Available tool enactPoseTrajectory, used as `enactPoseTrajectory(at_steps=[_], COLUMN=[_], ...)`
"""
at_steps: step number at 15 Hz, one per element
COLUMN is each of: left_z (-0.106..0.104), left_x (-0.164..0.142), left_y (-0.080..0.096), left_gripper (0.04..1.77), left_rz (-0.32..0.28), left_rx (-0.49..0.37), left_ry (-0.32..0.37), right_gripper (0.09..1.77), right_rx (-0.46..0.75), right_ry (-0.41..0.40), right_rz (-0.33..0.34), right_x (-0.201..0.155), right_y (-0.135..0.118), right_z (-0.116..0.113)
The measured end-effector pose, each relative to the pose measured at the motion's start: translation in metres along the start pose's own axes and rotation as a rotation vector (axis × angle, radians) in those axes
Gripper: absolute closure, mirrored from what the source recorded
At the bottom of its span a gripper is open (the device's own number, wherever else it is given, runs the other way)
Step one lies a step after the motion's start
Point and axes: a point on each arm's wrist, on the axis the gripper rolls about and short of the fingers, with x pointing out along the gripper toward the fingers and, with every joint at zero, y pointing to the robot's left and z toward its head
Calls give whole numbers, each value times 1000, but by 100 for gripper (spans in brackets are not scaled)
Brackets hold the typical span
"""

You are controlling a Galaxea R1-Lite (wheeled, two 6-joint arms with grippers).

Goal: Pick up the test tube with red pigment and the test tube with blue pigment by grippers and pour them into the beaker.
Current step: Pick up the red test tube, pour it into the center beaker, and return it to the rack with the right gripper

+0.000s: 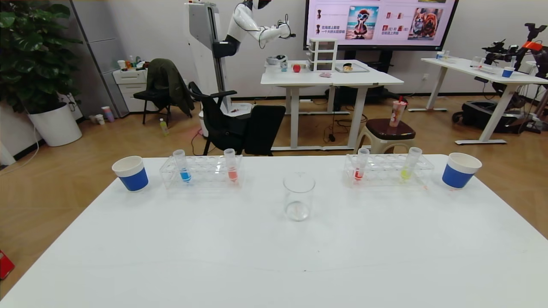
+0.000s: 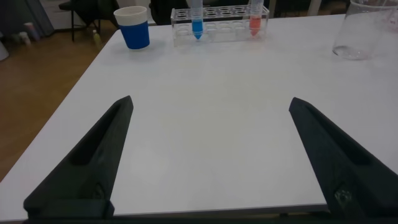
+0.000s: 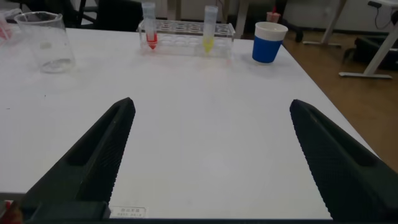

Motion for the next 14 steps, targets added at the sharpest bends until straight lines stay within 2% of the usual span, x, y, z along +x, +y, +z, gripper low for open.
enactPoseTrajectory(at_steps=[3, 7, 11, 14], left_z=[0, 0, 0, 0], left_x=[0, 0, 0, 0], left_y=[0, 0, 0, 0], left_gripper=[6, 6, 6, 6], left_rz=[0, 0, 0, 0], left_rx=[0, 0, 0, 0], left_ry=[0, 0, 0, 0], right_gripper=[12, 12, 12, 12], right_rx=[-2, -1, 4, 8], right_ry=[-72, -78, -60, -10], right_rz=[-10, 8, 48, 90], right_x=[-5, 9, 61, 117], right_y=[-1, -3, -2, 5], right_z=[25, 69, 109, 126])
